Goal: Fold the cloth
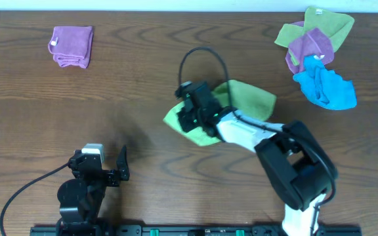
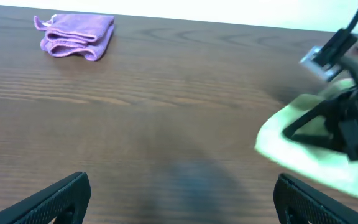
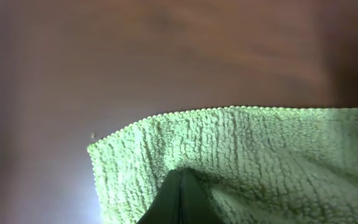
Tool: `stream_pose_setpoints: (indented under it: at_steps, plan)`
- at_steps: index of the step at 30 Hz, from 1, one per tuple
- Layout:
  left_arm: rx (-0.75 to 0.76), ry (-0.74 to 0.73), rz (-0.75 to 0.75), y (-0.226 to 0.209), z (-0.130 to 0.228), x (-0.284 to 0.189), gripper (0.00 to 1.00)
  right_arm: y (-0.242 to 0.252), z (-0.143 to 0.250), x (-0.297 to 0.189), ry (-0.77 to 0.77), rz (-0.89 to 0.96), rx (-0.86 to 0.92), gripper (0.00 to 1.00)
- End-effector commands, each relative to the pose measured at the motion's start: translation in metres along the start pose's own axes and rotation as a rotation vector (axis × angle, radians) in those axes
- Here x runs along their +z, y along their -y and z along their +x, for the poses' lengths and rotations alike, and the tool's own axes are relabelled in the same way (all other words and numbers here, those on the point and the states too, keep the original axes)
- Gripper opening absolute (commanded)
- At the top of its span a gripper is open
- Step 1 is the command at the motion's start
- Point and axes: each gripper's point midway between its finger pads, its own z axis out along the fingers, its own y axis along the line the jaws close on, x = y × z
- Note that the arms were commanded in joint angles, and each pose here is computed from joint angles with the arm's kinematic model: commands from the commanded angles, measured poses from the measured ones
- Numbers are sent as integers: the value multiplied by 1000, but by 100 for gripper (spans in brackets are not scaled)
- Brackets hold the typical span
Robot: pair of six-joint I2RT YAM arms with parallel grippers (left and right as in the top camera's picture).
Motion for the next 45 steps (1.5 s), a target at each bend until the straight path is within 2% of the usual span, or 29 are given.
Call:
stream_pose_setpoints:
  at_steps: [1, 6, 7, 8, 9, 11, 12, 13, 16, 21, 24, 26, 30, 33, 38, 45]
  plan:
    - [-5, -16, -11, -3, 8, 3, 95, -54, 19, 8, -53, -150, -50, 1]
    - [-5, -16, -11, -3, 8, 3, 95, -77, 31, 10, -81, -169, -118, 1]
    - [-5, -16, -11, -3, 8, 3, 95, -76, 28, 7, -75, -168, -115, 4]
    - [-5, -16, -11, -3, 8, 3, 95, -74, 23, 3, -63, -170, -109, 24]
    - [-5, -16, -11, -3, 8, 3, 95, -71, 14, -4, -44, -170, -102, 51]
    - [-5, -16, -11, -3, 8, 3, 96, -63, -10, -24, 17, -163, -86, 63]
    - [-5, -16, -11, -3, 8, 3, 96, -58, -24, -37, 54, -157, -79, 88]
    - [-5, -16, -11, -3, 8, 3, 96, -53, -35, -48, 85, -150, -76, 99]
    - [-5, -16, -11, -3, 8, 3, 95, -29, -70, -102, 197, -101, -110, 99]
    - [-5, -16, -11, -3, 8, 3, 95, 2, -108, -181, 363, -47, -68, 99]
    - [-5, -16, -11, -3, 8, 3, 95, 15, -111, -211, 398, -10, -44, 99]
    - [-5, -16, -11, -3, 8, 3, 95, 36, -99, -227, 370, 66, -29, 99]
    - [-5, -16, -11, -3, 8, 3, 95, 95, -57, -232, 224, 281, 73, 99]
    - [-5, -16, -11, -3, 8, 3, 95, 132, -25, -224, 110, 330, 166, 99]
    - [-5, -16, -11, -3, 8, 3, 95, 163, 3, -193, 10, 285, 275, 99]
    - [-5, -16, -11, -3, 8, 3, 96, 183, 23, -146, -65, 260, 309, 99]
